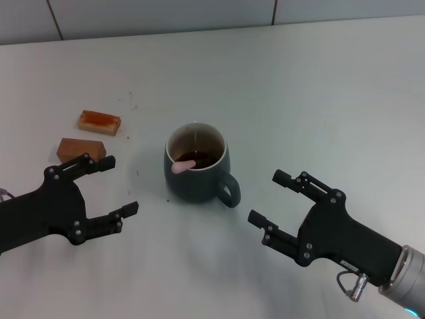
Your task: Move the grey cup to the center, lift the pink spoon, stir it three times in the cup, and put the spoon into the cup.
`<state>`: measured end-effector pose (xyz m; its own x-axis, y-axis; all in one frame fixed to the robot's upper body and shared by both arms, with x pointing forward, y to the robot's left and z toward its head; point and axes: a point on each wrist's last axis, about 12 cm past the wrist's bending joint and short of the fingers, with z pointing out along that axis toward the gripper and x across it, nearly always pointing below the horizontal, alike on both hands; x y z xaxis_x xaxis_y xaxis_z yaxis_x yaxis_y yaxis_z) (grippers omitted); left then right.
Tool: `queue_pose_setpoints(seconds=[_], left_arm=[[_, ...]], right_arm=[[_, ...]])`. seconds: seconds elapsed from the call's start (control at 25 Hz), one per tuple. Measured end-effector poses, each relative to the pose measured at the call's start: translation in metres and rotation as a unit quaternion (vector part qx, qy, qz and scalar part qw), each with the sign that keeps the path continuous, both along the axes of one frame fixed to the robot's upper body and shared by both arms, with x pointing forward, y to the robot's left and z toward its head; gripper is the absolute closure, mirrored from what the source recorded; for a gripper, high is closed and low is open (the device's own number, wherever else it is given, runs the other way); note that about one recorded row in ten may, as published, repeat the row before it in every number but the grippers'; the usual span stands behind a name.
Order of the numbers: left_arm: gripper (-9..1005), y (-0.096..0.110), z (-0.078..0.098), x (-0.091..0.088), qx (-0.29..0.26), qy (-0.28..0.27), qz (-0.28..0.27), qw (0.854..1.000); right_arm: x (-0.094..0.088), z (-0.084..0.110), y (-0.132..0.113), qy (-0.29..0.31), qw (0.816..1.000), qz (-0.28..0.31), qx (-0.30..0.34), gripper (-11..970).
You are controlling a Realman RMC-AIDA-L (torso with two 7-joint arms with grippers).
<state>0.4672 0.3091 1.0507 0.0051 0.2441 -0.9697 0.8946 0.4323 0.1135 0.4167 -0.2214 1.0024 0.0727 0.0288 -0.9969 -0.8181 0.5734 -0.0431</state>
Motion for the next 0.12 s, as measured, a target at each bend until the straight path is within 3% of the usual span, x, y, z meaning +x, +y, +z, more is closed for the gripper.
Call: queue_pose_setpoints(seconds=[0.12], left_arm=[[164, 0.0, -0.0001, -0.0004, -0.001, 0.0, 0.0, 1.0]], right_arm=[[0.0002, 0.0, -0.0003, 0.0, 1.0, 0.0, -0.001, 229]])
